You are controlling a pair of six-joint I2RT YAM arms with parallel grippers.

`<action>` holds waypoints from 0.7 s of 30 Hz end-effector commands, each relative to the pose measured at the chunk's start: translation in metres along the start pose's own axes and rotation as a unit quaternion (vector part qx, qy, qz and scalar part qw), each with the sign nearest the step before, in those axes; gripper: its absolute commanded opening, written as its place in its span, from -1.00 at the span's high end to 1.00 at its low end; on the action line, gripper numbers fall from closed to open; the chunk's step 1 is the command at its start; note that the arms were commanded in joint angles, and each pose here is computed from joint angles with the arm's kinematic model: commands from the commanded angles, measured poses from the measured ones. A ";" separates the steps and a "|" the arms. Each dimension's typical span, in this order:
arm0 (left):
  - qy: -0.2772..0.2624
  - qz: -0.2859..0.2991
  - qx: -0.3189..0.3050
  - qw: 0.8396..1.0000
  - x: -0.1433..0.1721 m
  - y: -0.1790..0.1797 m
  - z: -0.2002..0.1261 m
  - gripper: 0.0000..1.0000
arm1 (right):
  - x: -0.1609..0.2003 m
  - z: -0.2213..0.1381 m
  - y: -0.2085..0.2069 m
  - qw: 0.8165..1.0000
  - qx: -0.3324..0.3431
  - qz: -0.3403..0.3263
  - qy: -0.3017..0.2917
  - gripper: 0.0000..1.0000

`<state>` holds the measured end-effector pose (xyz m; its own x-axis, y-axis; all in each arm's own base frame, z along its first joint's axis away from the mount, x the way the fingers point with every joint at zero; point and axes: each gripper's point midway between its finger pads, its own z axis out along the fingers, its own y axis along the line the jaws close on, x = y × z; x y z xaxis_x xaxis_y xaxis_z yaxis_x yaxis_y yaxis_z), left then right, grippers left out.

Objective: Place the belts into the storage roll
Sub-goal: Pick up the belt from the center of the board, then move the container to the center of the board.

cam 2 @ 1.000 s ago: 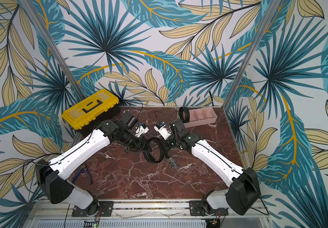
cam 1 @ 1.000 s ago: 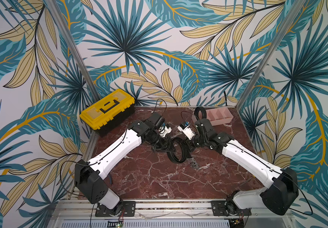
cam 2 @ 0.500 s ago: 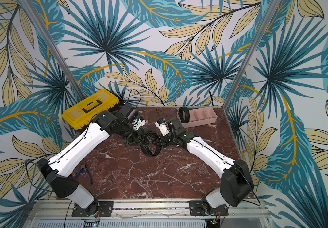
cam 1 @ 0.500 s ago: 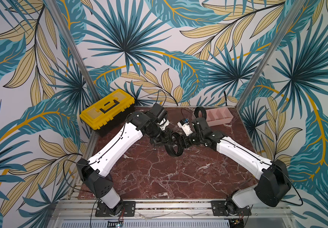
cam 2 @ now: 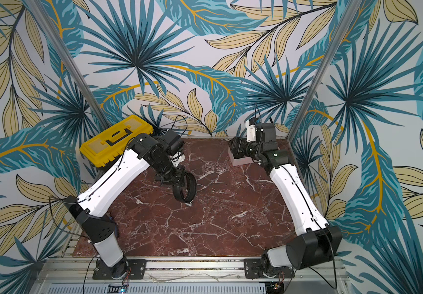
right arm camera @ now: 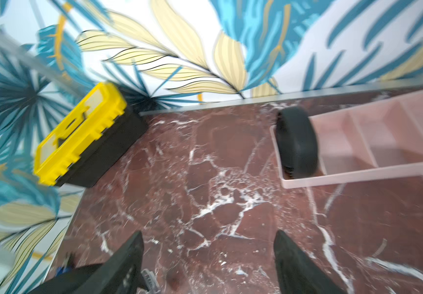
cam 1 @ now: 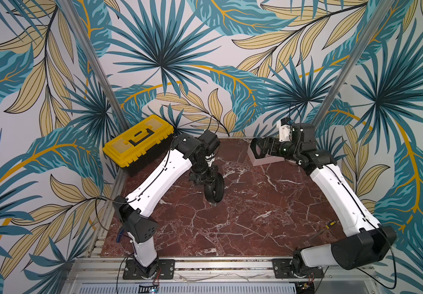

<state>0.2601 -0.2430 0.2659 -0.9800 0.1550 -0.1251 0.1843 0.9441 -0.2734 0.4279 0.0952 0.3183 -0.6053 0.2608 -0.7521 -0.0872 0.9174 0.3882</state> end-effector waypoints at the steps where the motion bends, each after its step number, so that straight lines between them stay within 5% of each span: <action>1: 0.012 0.022 -0.060 0.998 0.013 0.023 -0.022 1.00 | 0.017 0.034 -0.064 0.990 0.118 0.068 0.034 -0.59; 9: -0.025 0.024 -0.069 0.997 0.006 0.035 -0.041 1.00 | 0.021 0.097 -0.166 0.948 0.259 0.178 0.051 -0.60; 12: -0.057 0.031 -0.089 0.994 0.000 0.048 -0.056 1.00 | 0.023 0.109 -0.194 0.932 0.272 0.236 0.038 -0.83; 21: -0.083 0.040 -0.126 0.988 -0.005 0.073 -0.070 1.00 | 0.028 0.136 -0.244 0.886 0.317 0.337 0.028 -0.84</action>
<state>0.3005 -0.1842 0.3058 -0.9208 0.1697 -0.3511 0.2120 0.9735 -0.0856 0.5390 -0.0787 0.1434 -0.4399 0.7658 -0.4691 0.7021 0.6190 0.3521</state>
